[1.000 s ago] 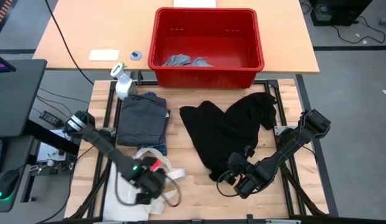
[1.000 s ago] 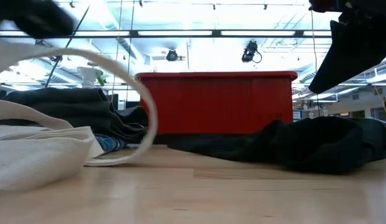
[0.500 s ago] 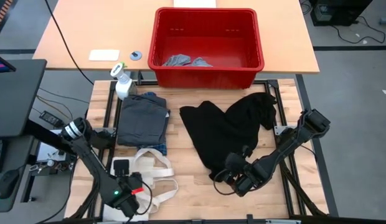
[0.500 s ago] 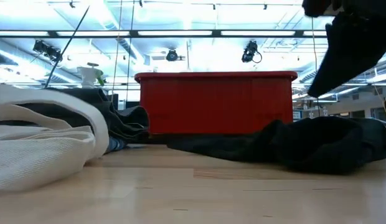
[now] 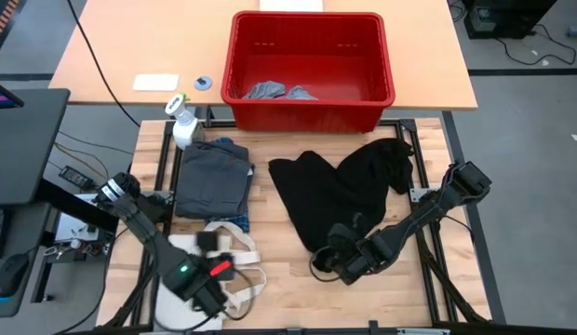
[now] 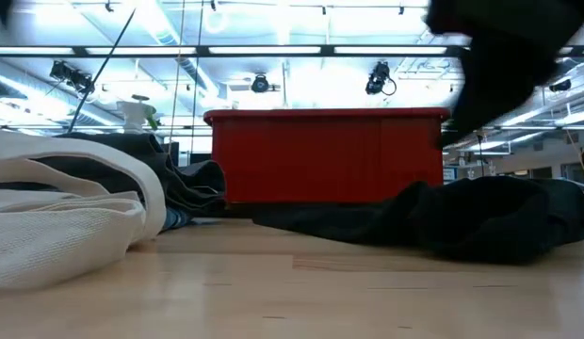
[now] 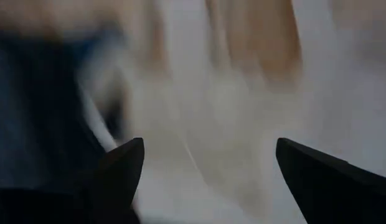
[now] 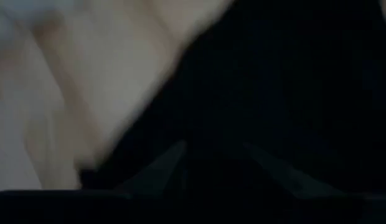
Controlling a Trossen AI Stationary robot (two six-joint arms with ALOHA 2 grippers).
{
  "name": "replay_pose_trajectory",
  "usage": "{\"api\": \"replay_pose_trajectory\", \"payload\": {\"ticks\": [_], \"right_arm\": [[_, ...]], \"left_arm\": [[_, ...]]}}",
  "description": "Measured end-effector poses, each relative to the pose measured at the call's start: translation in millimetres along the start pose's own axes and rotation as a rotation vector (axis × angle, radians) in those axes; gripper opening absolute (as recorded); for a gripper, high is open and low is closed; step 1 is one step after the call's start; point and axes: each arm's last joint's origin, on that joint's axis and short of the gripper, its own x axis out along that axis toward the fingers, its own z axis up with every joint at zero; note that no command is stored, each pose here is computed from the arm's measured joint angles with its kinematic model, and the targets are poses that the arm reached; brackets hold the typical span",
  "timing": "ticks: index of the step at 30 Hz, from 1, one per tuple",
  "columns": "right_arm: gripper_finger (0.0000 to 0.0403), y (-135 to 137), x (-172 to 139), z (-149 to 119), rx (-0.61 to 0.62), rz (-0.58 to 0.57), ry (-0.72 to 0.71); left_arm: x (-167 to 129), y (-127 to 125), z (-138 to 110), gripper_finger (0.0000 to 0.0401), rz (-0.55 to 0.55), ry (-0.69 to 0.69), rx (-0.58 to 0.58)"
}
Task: Fold Laundry from Bin
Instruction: Fold the black shirt
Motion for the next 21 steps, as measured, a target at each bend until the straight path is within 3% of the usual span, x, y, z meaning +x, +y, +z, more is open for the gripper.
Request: {"api": "replay_pose_trajectory", "payload": {"ticks": [2, 7, 13, 17, 21], "right_arm": [[0.0151, 4.8, 5.1, 10.7, 0.001, 0.037, -0.08], [0.0151, 11.6, 29.1, 20.4, -0.046, 0.16, -0.041], [0.0151, 5.1, 28.9, 8.4, -0.032, 0.027, -0.052], [0.0151, -6.7, 28.7, -0.4, -0.027, -0.086, -0.022], [0.0151, -17.5, 41.5, -13.1, 0.011, -0.101, 0.034]], "left_arm": [[5.2, 6.1, 15.8, 0.0368, 0.051, -0.131, 0.027], [47.9, 34.5, 51.3, 0.0368, 0.079, -0.205, 0.129], [104.3, 98.4, 78.4, 0.0368, 0.24, -0.225, 0.235], [134.9, 146.9, 101.5, 0.0368, 0.259, -0.394, 0.167], [158.3, 191.6, 108.3, 0.0368, 0.304, -0.519, 0.1]]}}
